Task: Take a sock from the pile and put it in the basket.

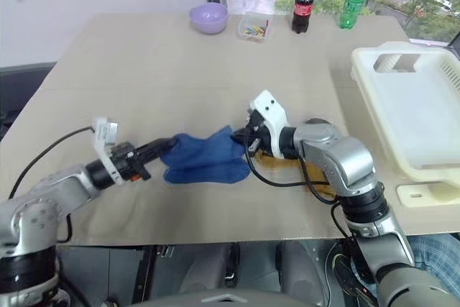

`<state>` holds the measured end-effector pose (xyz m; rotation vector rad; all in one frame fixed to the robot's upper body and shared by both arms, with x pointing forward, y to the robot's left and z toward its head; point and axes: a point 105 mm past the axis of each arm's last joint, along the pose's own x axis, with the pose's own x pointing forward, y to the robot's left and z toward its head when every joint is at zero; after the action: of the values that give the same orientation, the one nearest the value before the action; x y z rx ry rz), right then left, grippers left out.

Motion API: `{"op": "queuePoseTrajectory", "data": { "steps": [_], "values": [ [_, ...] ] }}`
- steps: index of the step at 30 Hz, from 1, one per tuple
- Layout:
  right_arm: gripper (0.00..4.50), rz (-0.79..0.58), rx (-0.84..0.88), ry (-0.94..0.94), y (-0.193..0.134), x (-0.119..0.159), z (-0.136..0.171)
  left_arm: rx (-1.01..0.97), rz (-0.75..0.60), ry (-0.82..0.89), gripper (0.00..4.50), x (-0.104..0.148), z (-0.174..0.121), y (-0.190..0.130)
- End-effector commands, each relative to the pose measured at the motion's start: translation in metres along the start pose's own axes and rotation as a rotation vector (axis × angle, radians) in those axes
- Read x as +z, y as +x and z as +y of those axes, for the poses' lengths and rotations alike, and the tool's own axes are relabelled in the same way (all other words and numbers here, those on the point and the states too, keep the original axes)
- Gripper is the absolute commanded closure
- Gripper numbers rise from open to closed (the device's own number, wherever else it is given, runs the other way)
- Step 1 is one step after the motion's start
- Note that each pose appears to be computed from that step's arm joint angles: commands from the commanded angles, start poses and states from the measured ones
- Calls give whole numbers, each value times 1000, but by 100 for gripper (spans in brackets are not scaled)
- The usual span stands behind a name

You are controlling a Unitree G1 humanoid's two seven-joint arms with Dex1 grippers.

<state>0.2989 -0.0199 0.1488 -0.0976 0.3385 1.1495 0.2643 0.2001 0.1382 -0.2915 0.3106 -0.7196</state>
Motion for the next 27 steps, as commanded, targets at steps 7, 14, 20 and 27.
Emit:
{"op": "queuePoseTrajectory", "data": {
  "steps": [7,14,20,27],
  "values": [
    [450,-3,4,-9,3,-10,10,40,3,76,447,0,6,7],
    [450,21,-39,-23,2,-21,1,52,28,112,447,-5,12,10],
    [257,41,-46,-36,1,-29,0,82,22,132,267,-9,20,9],
    [407,0,-66,-130,-8,-20,1,70,2,129,22,-7,18,0]
  ]
}}
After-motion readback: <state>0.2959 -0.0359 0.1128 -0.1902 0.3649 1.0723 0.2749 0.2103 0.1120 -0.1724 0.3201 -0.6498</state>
